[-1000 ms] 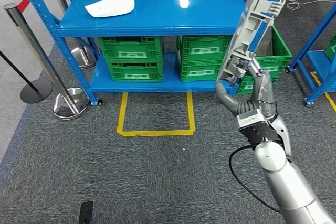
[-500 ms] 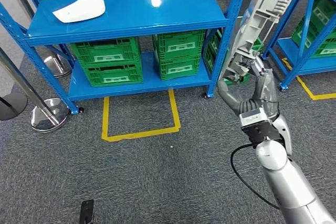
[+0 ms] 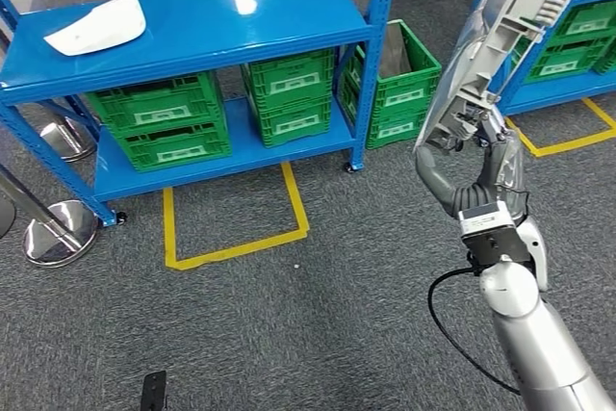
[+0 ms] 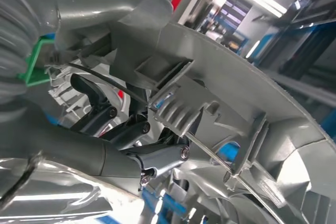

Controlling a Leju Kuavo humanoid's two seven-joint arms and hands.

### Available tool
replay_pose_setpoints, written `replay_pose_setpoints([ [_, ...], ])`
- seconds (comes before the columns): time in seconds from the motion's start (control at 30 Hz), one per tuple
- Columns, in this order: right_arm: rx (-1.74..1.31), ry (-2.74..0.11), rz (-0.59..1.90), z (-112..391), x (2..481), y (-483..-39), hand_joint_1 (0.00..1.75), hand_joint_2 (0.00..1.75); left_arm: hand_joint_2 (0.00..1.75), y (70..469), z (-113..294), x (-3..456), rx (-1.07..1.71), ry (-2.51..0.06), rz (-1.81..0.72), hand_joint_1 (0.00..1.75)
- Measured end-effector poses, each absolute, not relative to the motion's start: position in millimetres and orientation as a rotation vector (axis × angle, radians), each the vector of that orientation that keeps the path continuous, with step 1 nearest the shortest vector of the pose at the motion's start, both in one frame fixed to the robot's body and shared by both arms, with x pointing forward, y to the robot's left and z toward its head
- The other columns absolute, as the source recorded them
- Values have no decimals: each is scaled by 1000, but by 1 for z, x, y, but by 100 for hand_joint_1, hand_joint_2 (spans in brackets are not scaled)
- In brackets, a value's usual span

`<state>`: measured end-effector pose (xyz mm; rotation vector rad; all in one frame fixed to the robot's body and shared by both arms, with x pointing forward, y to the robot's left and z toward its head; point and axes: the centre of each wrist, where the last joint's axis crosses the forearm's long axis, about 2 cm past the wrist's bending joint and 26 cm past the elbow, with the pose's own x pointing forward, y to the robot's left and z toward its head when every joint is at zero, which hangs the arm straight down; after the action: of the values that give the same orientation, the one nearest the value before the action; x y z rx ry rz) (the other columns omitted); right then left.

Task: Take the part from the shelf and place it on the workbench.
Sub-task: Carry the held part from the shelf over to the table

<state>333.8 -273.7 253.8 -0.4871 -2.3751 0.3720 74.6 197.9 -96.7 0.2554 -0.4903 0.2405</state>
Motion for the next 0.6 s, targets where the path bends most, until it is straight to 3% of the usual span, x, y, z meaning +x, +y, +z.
replay_pose_setpoints([
  [0.47,-473,-2389,367,258,336,-276,175,175,175,234,-101,82,317,-454,389,0],
  [0.6,-474,-2398,350,257,336,-280,175,175,175,244,-103,80,236,-564,33,0],
])
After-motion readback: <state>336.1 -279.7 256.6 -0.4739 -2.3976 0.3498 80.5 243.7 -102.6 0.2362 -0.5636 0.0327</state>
